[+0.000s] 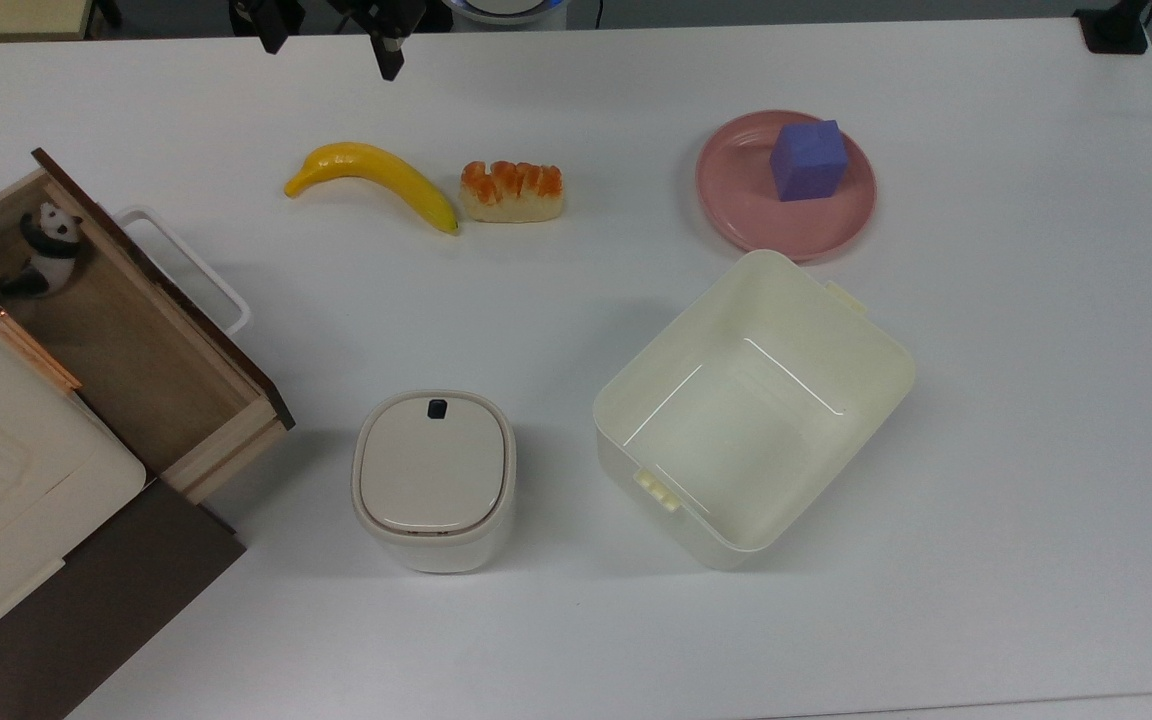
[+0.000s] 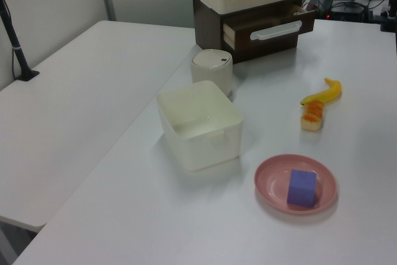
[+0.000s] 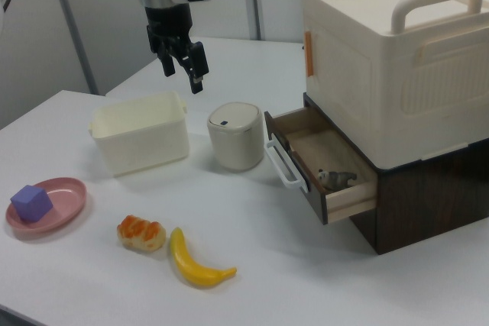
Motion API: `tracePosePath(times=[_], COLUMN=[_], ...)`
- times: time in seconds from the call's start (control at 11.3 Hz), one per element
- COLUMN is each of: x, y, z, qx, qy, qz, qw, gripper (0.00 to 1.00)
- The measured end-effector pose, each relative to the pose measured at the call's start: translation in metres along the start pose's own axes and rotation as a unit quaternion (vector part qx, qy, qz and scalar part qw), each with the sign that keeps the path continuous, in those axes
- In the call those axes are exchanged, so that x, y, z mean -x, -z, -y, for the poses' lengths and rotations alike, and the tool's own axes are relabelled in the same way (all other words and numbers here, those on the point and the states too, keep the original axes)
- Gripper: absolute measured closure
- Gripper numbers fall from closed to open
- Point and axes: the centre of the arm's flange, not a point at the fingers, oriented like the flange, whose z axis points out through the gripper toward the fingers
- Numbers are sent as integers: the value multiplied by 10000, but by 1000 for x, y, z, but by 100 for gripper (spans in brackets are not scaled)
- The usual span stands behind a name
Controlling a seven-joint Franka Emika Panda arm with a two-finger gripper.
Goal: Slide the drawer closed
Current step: 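Move the gripper down past the small cream bin toward the open drawer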
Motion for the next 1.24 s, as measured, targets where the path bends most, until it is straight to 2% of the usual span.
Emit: tracePosePath(times=[0.62,0.88,1.24], x=[0,3,5], y=[5,2,1], z=[-12,-21,-25], qx=[4,436,586], qy=[26,97,90], qz=[-46,111,194], qw=[10000,9989,9981], gripper=[0,0,0])
